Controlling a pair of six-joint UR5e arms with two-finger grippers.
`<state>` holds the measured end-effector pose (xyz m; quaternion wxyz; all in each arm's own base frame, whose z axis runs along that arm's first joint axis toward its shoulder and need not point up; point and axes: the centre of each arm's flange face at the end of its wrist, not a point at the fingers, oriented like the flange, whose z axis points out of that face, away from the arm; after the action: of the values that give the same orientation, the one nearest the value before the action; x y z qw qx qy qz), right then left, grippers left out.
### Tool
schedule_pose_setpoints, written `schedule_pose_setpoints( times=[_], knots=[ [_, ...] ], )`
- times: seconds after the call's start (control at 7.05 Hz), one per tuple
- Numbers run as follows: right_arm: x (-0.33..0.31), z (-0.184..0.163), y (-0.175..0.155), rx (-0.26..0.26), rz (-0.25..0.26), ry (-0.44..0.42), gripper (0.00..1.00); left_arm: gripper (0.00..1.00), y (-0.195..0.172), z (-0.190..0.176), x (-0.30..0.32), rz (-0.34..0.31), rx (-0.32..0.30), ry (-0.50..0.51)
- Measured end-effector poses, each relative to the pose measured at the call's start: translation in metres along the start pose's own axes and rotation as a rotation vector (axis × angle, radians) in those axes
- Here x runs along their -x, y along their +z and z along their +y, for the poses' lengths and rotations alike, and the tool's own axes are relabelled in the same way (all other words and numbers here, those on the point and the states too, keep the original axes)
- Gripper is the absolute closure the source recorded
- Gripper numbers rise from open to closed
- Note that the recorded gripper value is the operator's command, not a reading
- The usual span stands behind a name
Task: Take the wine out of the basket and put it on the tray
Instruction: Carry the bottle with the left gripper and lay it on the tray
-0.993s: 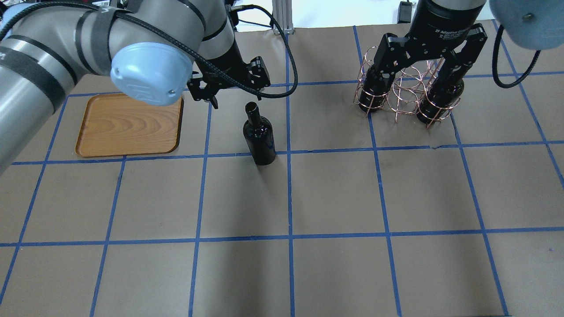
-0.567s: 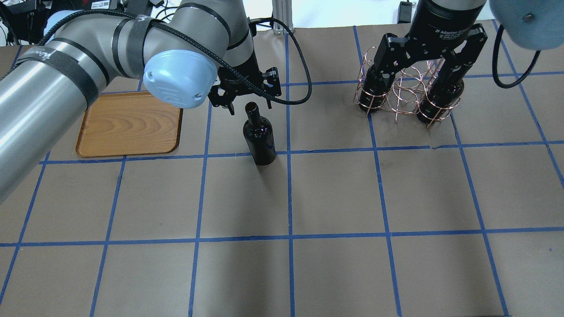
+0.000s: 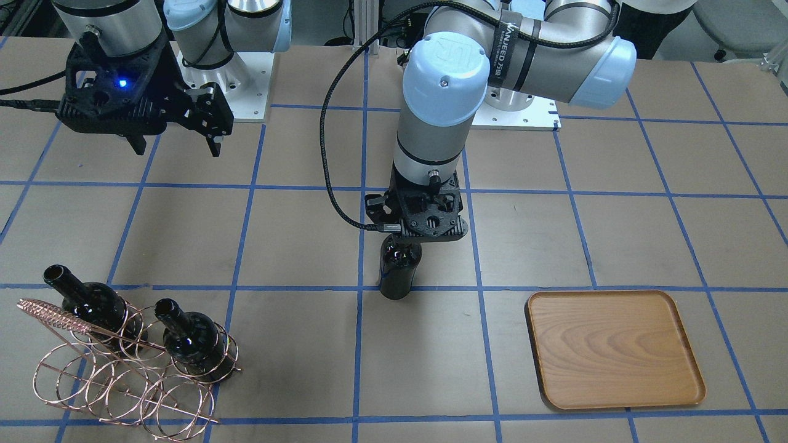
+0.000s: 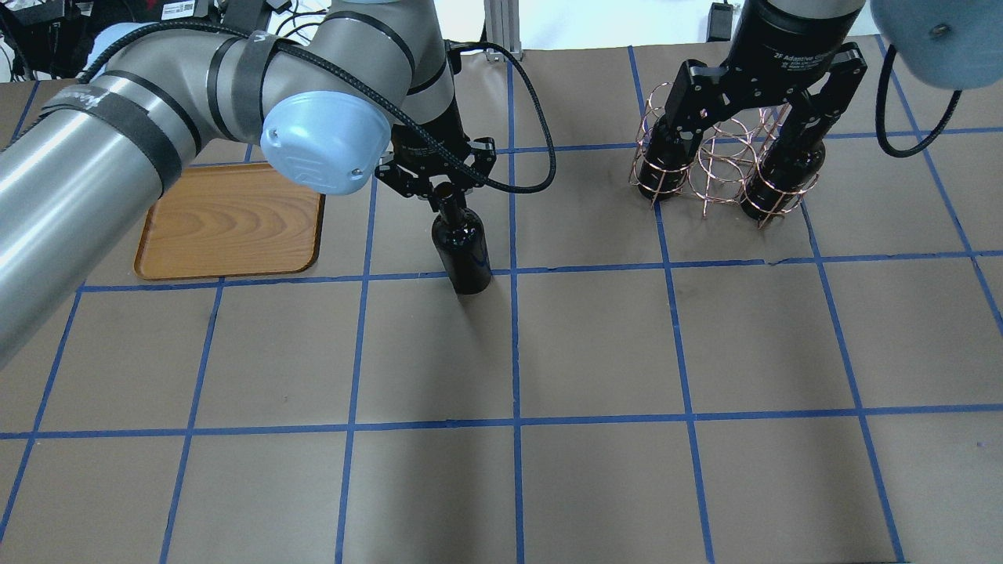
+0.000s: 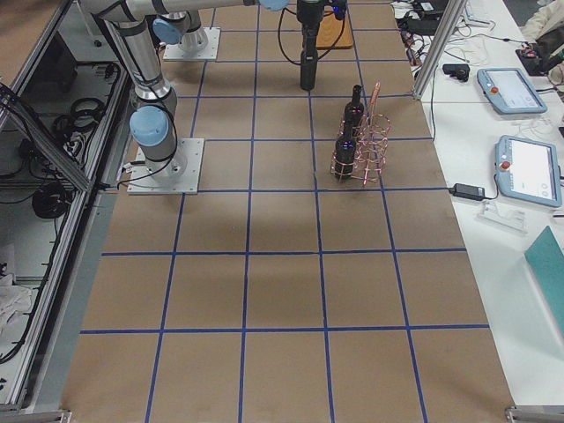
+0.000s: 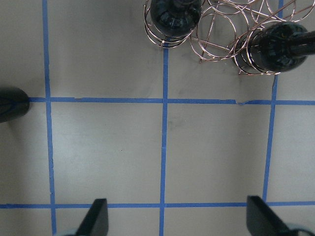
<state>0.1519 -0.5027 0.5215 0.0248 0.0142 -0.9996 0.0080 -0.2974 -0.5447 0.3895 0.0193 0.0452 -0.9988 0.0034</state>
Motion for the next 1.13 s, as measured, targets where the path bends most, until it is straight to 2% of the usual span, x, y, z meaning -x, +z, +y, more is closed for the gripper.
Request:
schedule_pose_setpoints(
  times=[0.43,0.85,1.13],
  knots=[
    [0.000,0.000,0.000,0.000,0.000,-0.001,0.00,1.00,-0.028,-0.011,0.033,0.006,-0.044,0.029],
    [0.001,0.000,0.000,0.000,0.000,-0.003,0.00,1.00,-0.051,-0.057,0.159,-0.025,-0.064,0.045],
    [0.001,0.001,0.001,0.003,0.000,-0.003,0.00,1.00,-0.063,-0.076,0.268,-0.050,-0.065,0.053]
  ],
)
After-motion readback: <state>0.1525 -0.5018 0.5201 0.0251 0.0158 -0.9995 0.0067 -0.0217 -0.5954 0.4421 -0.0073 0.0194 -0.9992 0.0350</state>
